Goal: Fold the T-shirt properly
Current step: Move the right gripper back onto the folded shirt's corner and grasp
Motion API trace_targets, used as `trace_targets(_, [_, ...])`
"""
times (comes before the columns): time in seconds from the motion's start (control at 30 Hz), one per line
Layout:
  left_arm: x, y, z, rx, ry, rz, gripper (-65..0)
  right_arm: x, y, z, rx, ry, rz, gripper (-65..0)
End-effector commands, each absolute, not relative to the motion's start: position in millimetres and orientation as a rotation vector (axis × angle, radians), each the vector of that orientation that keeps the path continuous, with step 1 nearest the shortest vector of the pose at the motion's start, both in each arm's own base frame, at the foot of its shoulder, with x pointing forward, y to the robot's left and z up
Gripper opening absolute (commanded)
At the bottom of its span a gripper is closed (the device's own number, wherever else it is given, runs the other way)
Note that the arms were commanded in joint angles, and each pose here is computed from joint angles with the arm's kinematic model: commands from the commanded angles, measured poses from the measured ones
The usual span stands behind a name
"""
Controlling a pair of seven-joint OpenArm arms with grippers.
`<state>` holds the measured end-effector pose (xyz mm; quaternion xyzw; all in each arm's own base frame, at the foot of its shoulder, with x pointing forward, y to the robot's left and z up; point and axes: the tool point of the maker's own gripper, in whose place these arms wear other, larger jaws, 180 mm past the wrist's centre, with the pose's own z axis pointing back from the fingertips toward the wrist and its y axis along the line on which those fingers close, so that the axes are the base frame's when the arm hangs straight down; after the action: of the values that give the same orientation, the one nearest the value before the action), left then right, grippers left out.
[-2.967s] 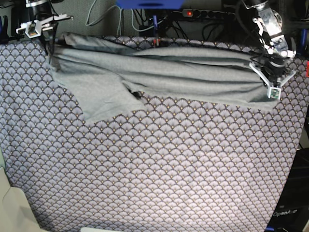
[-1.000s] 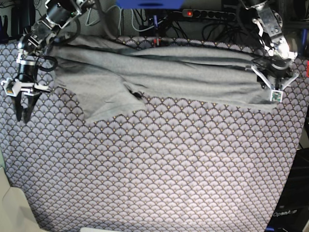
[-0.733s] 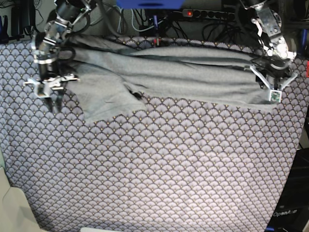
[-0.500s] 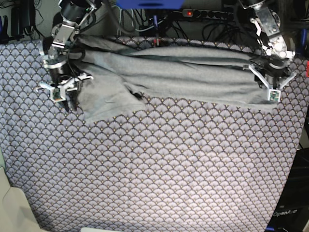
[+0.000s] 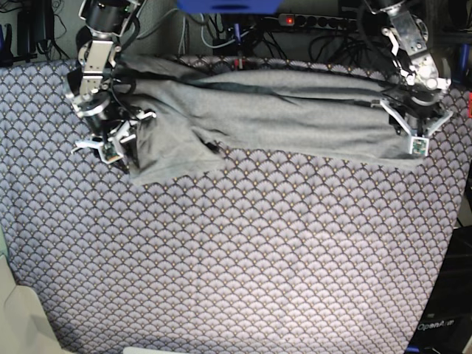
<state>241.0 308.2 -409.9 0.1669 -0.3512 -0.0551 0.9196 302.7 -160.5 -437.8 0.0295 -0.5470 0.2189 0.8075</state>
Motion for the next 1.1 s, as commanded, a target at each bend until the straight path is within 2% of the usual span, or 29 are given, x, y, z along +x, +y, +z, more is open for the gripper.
trace_targets(0.0, [248,313,-399,0.362,-0.762,-0.115,-39.8,291,-154,-454,0.080,-1.084,0.514,-48.3])
trace_targets(0.23, [248,313,-399,0.362,-0.762,-0.115,-39.8,281,-157,-468,0.073,-1.000,0.564,-48.3])
trace_targets(0.33, [248,313,-398,0.362,-0.765,-0.116,-39.8,285,-169,-463,0.046,-1.009,0.572,-48.3])
trace_targets(0.67, [248,313,-398,0.362,-0.765,-0.116,-39.8,296,-178,-392,-0.098,-1.164,0.663,-48.3])
trace_targets(0.87, [248,313,-398,0.362,-0.765,-0.116,-39.8,297,-171,-331,-0.117,-1.344,0.643,-48.3])
trace_targets(1.07, [249,311,-399,0.358,-0.766,-0.119,-39.8,300,-145,-327,-0.082,-1.343,0.705,-48.2])
